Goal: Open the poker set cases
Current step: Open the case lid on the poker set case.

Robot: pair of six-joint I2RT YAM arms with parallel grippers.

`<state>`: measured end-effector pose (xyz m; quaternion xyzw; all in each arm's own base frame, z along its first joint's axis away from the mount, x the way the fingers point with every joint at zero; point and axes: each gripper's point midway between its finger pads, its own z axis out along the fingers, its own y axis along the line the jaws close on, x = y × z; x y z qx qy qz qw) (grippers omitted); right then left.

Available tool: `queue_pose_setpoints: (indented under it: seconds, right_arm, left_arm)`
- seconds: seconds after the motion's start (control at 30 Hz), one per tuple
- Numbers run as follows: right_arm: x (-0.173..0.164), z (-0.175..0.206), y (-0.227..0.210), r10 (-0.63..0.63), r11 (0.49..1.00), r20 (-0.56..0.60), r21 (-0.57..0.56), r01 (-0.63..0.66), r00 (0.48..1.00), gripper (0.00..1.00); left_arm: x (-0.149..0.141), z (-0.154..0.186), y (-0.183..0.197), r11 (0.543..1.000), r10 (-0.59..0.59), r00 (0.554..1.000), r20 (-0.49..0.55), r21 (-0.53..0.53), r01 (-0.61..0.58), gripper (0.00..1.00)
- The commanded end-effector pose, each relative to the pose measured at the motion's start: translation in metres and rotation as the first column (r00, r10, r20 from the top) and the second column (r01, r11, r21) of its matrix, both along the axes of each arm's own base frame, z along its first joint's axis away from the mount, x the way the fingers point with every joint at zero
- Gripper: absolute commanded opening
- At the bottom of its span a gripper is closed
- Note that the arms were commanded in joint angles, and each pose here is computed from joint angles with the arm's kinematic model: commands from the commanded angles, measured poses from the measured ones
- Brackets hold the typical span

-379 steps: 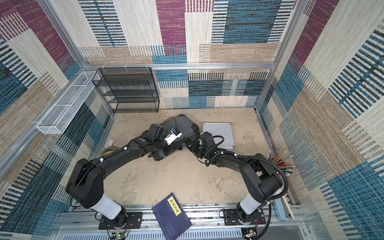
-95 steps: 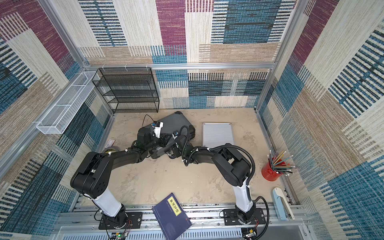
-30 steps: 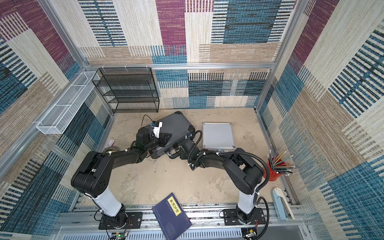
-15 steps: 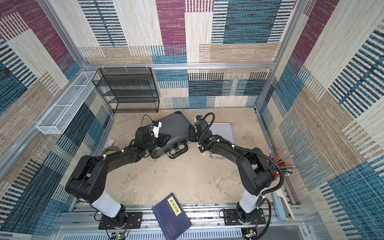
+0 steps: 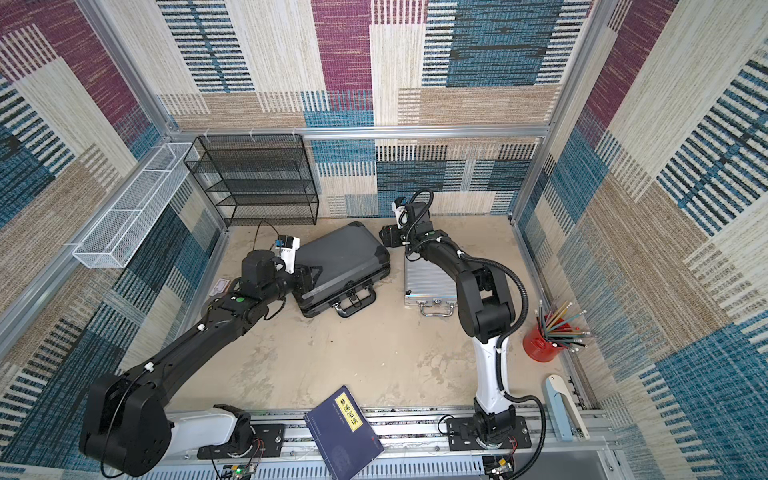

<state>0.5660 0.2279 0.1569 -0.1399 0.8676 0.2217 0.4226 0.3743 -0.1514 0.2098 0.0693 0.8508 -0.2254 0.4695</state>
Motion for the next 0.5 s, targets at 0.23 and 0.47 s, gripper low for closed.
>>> queue_pose_setpoints:
  seconds: [0.23,0.47]
  right_arm:
    - [0.002,-0.016,0.028,0.235,0.97,-0.062,0.072,-0.23,0.97,0.82]
    - [-0.001,-0.037,0.037,0.277,0.957,-0.101,0.115,-0.266,0.955,0.88]
  left_arm:
    - [0.002,-0.024,0.06,0.948,0.188,0.971,-0.147,-0.231,-0.219,0.63]
    - [0.023,-0.041,0.076,0.889,0.199,0.957,-0.211,-0.373,-0.267,0.65]
